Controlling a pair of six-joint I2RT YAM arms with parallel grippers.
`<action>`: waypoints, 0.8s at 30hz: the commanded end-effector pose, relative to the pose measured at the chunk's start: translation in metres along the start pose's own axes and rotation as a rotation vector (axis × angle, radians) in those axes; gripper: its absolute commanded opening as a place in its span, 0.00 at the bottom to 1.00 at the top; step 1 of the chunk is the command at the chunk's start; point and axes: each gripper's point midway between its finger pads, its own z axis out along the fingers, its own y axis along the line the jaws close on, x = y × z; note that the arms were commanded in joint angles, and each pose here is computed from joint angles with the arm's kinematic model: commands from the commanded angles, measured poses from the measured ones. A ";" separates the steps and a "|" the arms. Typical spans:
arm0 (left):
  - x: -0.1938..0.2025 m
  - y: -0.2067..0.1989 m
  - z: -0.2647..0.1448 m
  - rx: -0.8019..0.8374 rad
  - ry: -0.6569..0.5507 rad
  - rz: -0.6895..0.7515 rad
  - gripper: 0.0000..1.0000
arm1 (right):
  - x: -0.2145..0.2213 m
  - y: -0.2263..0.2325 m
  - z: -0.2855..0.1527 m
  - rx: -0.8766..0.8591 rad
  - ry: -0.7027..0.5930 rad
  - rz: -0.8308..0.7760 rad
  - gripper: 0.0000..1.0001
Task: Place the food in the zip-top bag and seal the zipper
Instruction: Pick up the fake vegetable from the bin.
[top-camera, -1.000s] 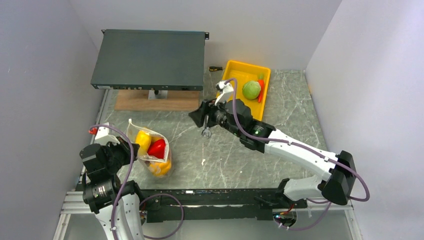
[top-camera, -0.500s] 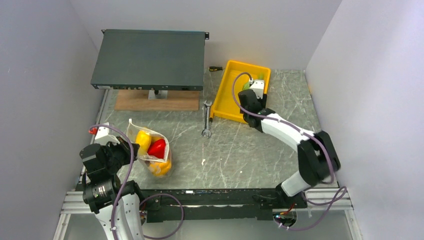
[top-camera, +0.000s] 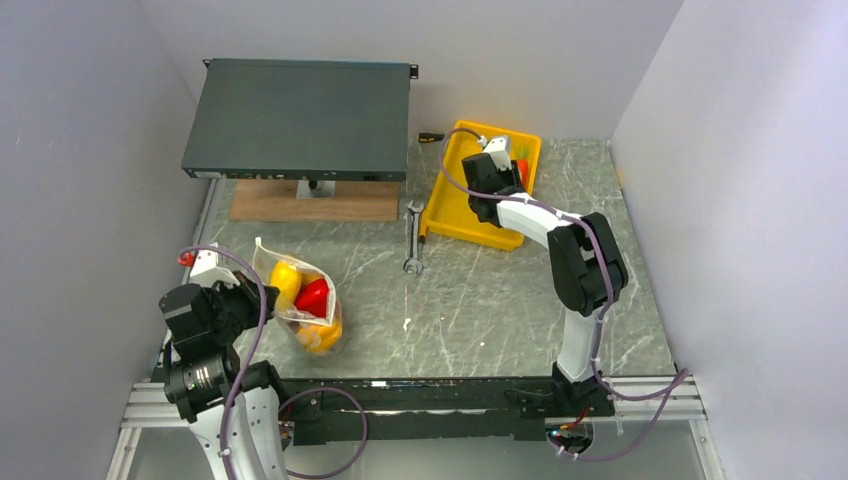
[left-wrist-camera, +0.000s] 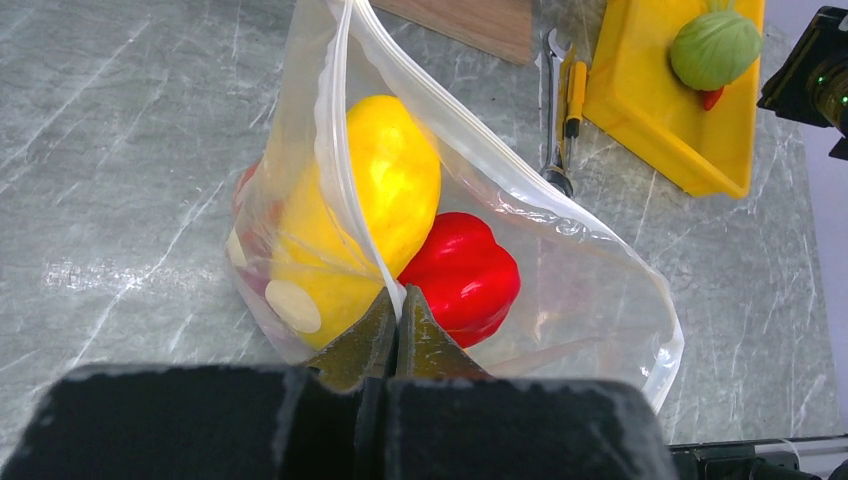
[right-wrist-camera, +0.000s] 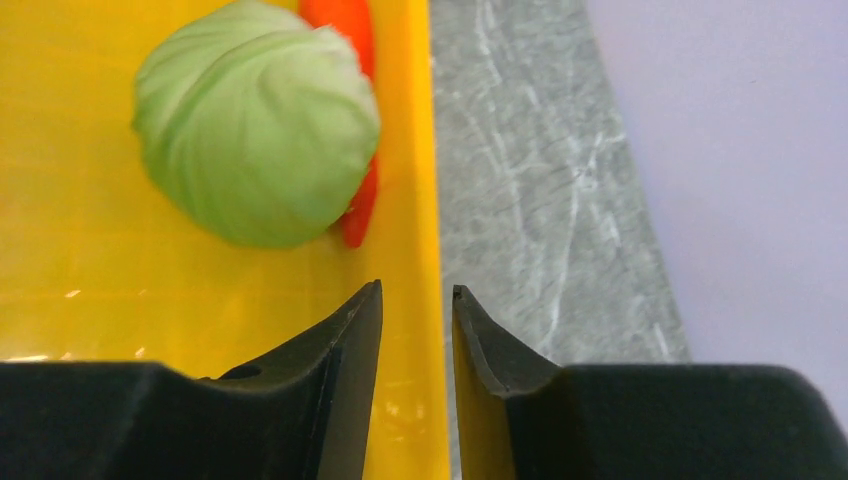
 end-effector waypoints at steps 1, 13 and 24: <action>-0.011 -0.005 0.002 0.028 -0.022 0.021 0.00 | -0.026 -0.032 0.023 0.136 -0.045 -0.005 0.36; -0.008 -0.005 0.005 0.029 0.003 0.014 0.00 | -0.050 0.006 0.086 0.037 -0.062 -0.061 0.41; -0.007 -0.004 0.007 0.029 0.017 0.008 0.00 | -0.095 0.048 0.024 -0.493 -0.210 0.260 0.49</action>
